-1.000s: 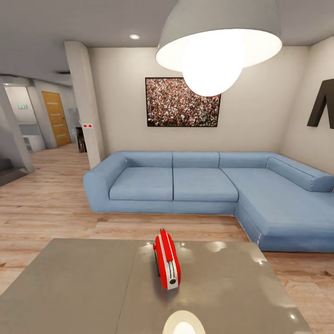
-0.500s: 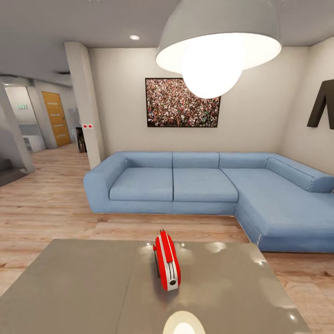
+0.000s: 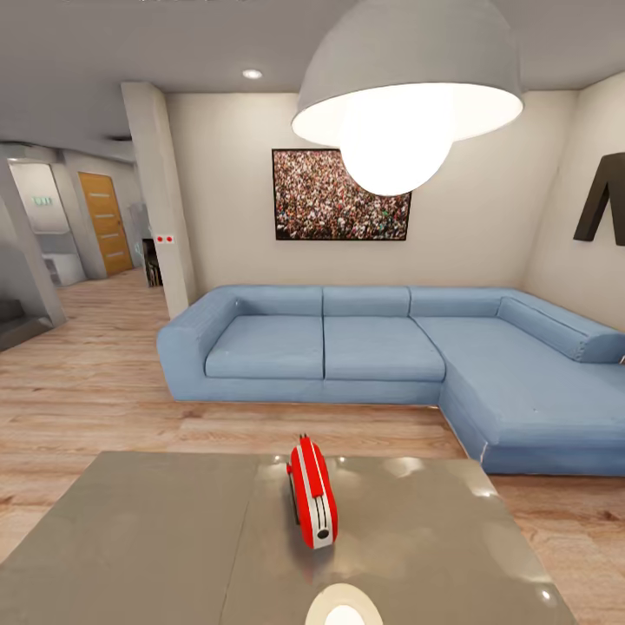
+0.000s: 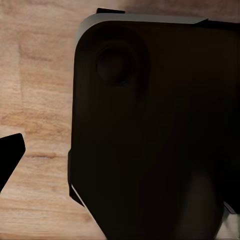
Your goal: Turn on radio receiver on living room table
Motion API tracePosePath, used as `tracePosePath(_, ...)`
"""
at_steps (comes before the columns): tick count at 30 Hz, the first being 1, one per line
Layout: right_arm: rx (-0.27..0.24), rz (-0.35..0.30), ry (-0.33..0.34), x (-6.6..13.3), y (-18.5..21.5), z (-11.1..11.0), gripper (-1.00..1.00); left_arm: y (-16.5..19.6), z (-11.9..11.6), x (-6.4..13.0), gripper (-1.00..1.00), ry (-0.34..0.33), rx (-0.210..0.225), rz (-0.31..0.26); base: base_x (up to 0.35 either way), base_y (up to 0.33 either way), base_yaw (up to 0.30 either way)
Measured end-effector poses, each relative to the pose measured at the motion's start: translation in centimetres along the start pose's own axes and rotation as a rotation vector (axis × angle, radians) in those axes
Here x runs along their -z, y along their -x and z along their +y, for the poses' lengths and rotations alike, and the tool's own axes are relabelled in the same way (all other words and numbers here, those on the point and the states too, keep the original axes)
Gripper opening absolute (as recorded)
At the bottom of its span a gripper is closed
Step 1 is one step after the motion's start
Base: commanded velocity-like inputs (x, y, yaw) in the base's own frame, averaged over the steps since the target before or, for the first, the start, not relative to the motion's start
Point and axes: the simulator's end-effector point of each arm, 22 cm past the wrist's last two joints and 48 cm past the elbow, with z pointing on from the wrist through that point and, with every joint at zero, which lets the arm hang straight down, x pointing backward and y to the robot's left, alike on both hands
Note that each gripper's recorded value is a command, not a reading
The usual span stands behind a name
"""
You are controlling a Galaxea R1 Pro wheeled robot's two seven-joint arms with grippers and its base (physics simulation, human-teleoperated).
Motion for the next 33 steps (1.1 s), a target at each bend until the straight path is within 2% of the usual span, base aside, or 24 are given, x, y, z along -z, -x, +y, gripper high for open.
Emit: tracePosePath(33, 0.006, 0.007, 0.005, 4.9, -0.6, 0.0, 1.0, -0.5, -0.3, 4.9, 1.0, -0.005, 0.0, 0.009, 0.0, 0.0, 0.0)
